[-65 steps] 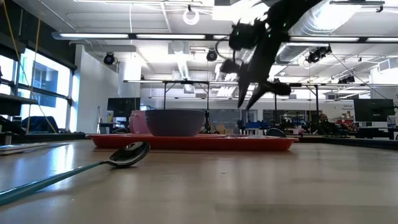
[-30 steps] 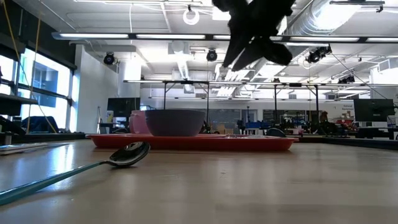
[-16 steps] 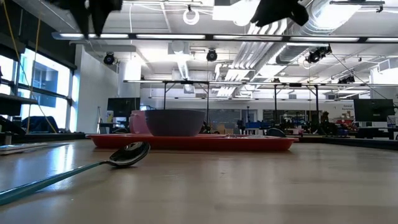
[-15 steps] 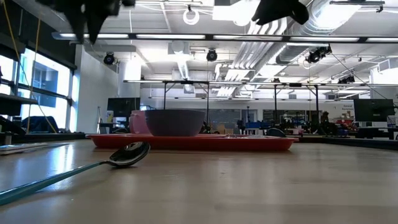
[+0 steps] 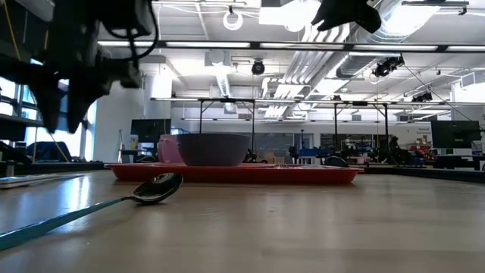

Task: Set up tray
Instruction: Put the blue knife on the gray napkin to the right of the blue fork

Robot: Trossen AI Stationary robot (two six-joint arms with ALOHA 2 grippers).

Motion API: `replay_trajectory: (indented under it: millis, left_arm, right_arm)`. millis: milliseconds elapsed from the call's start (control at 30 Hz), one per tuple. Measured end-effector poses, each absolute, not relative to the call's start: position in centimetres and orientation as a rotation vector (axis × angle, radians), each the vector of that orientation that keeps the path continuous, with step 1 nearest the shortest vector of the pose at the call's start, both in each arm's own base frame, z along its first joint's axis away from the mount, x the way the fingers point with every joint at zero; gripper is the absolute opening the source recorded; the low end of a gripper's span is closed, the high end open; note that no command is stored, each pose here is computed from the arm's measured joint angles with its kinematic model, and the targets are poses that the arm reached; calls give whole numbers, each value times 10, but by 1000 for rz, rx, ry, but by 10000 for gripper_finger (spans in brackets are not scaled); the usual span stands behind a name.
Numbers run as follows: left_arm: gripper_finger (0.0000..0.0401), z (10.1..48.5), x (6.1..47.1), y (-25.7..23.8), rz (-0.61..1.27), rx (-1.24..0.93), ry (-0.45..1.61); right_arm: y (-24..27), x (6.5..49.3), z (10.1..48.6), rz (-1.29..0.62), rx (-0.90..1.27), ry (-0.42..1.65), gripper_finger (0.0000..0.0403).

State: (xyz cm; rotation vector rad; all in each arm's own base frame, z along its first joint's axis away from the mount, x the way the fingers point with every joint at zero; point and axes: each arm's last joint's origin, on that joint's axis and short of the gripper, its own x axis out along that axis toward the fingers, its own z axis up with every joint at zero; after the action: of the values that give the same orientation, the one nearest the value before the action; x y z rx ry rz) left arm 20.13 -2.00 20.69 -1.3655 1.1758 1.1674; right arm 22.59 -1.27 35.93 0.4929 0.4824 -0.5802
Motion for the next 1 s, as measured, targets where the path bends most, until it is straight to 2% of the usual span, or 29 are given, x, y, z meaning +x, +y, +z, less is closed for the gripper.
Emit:
replay_trajectory:
  millis: [233,433,1000]
  left_arm:
    - [152,175,185,-31,1279,-1417,1187]
    - [152,154,184,-31,1252,-1523,1129]
    - [151,136,171,-29,1333,-1560,1115]
  right_arm:
    - [-12,228,347,-553,501,518,87]
    - [-11,229,341,-513,516,542,87]
    - [-8,230,341,-440,554,568,87]
